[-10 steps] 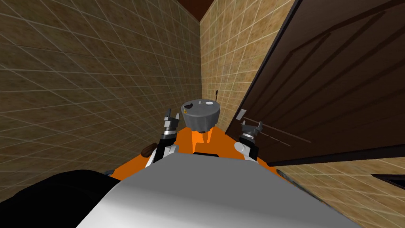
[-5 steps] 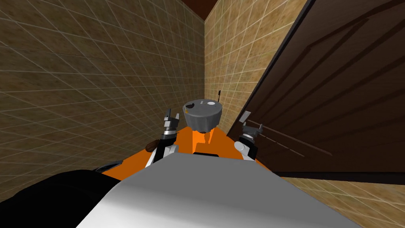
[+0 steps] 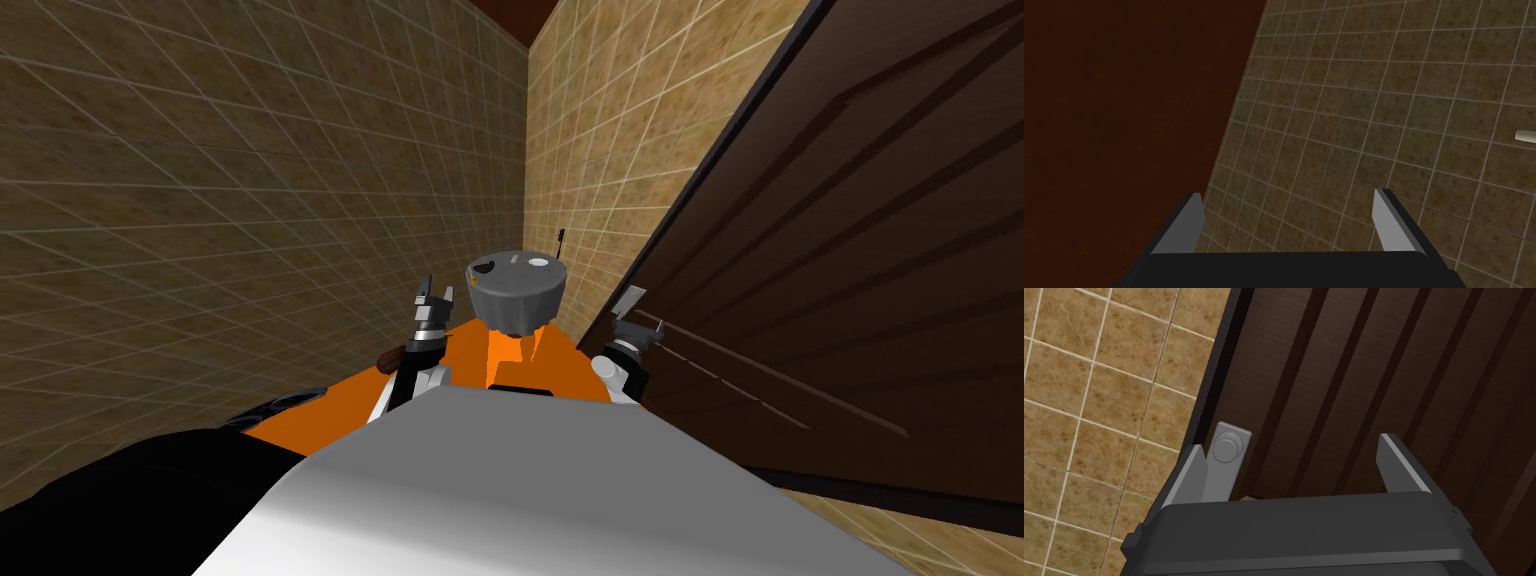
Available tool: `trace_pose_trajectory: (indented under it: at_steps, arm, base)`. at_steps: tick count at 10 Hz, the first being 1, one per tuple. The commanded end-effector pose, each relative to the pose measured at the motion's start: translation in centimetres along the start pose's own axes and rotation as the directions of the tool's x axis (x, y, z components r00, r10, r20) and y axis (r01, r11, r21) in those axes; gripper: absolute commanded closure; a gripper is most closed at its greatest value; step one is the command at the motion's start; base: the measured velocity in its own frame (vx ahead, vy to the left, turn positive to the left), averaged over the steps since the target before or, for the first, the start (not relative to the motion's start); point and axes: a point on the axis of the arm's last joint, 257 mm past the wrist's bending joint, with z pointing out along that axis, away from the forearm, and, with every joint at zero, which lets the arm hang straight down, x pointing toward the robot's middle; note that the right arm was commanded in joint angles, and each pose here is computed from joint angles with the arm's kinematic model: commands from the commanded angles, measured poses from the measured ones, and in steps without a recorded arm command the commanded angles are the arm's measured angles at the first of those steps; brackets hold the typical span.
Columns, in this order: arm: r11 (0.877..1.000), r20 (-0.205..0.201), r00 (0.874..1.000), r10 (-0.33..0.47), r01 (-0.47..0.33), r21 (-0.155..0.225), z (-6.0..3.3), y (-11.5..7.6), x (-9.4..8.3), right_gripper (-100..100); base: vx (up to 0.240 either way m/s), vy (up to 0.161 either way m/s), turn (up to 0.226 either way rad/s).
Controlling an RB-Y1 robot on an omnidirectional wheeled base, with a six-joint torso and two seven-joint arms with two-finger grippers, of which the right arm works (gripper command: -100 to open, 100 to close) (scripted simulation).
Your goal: Pull the door open
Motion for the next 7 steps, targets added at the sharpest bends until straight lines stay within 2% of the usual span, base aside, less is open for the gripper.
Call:
trace_pose_trajectory:
  at_steps: [1, 4, 5, 7]
  arm:
    - [0.999, 0.031, 0.999, 0.033, -0.033, -0.013, 0.06, 0.1, -1.0, -100]
    - [0.996, 0.085, 0.992, 0.089, -0.086, -0.038, -0.08, 0.0, -2.9, -100]
    - [0.991, 0.120, 0.985, 0.125, -0.119, -0.056, -0.25, -0.1, -4.1, -100]
    - [0.986, 0.153, 0.975, 0.161, -0.151, -0.077, -0.47, -0.2, -5.3, -100]
  base:
    - [0.029, -0.077, 0.142]
    - [0.027, -0.075, 0.115]
    - [0.036, -0.099, 0.198]
    - [0.044, -0.101, 0.126]
